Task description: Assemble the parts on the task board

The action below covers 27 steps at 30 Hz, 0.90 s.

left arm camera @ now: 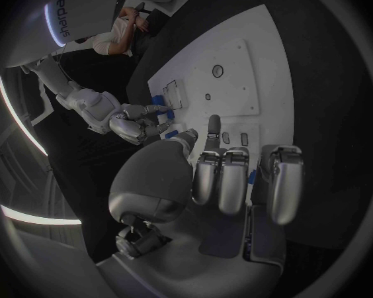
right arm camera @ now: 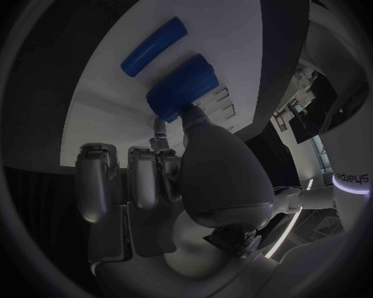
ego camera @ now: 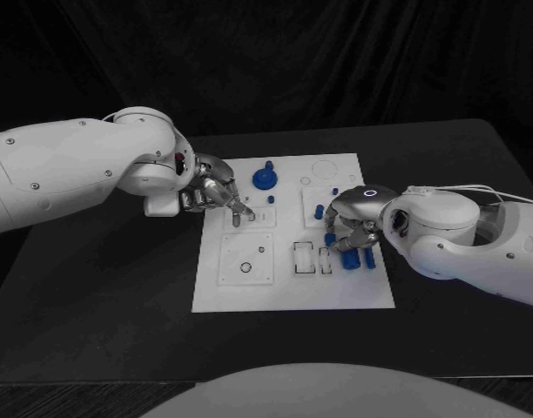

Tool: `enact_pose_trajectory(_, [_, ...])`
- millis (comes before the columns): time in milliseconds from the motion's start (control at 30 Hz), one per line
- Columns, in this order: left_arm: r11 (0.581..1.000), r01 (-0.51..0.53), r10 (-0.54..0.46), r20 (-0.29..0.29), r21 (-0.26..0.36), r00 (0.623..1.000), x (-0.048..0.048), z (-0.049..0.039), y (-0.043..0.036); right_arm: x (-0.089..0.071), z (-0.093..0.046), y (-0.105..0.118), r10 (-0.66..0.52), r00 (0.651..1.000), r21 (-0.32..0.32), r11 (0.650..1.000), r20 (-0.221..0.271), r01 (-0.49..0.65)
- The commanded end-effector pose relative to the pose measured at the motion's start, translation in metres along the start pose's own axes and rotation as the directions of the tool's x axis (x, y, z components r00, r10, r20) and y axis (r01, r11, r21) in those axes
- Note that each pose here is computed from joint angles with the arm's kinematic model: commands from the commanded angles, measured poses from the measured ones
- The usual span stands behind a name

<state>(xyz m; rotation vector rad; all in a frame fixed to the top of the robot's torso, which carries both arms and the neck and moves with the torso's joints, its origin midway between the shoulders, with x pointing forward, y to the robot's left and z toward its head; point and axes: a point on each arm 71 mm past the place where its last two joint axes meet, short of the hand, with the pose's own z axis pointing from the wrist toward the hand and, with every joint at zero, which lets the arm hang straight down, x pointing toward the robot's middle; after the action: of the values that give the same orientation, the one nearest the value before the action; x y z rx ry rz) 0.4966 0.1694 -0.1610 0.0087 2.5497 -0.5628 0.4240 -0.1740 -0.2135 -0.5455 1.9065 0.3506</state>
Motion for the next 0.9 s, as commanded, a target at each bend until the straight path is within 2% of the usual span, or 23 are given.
enact_pose_trajectory(33, [1.000, 0.001, 0.000, -0.015, 0.011, 1.000, 0.0018, 0.0008, -0.0013, -0.002, 0.000, -0.001, 0.006, 0.999, 0.000, 1.000, 0.039, -0.006])
enact_pose_trajectory(167, [1.000, 0.002, -0.002, -0.014, 0.011, 1.000, 0.0018, 0.0007, -0.0005, -0.004, 0.000, 0.000, 0.021, 0.997, -0.014, 1.000, 0.076, -0.020])
enact_pose_trajectory(400, [1.000, 0.006, -0.006, -0.014, 0.009, 1.000, 0.0015, 0.0004, 0.0016, -0.011, -0.007, 0.002, 0.061, 0.983, -0.045, 0.998, 0.174, -0.054])
enact_pose_trajectory(633, [1.000, 0.008, -0.008, -0.014, 0.008, 1.000, 0.0015, 0.0001, 0.0031, -0.017, -0.017, 0.003, 0.104, 0.956, -0.081, 0.993, 0.274, -0.084])
enact_pose_trajectory(800, [1.000, 0.010, -0.010, -0.011, 0.012, 1.000, 0.0012, 0.0001, 0.0035, -0.025, -0.025, 0.006, 0.101, 0.933, -0.111, 0.992, 0.345, -0.066])
enact_pose_trajectory(900, [1.000, 0.010, -0.010, -0.012, 0.013, 1.000, 0.0013, 0.0004, 0.0034, -0.029, -0.025, 0.005, 0.083, 0.936, -0.105, 0.993, 0.342, -0.050])
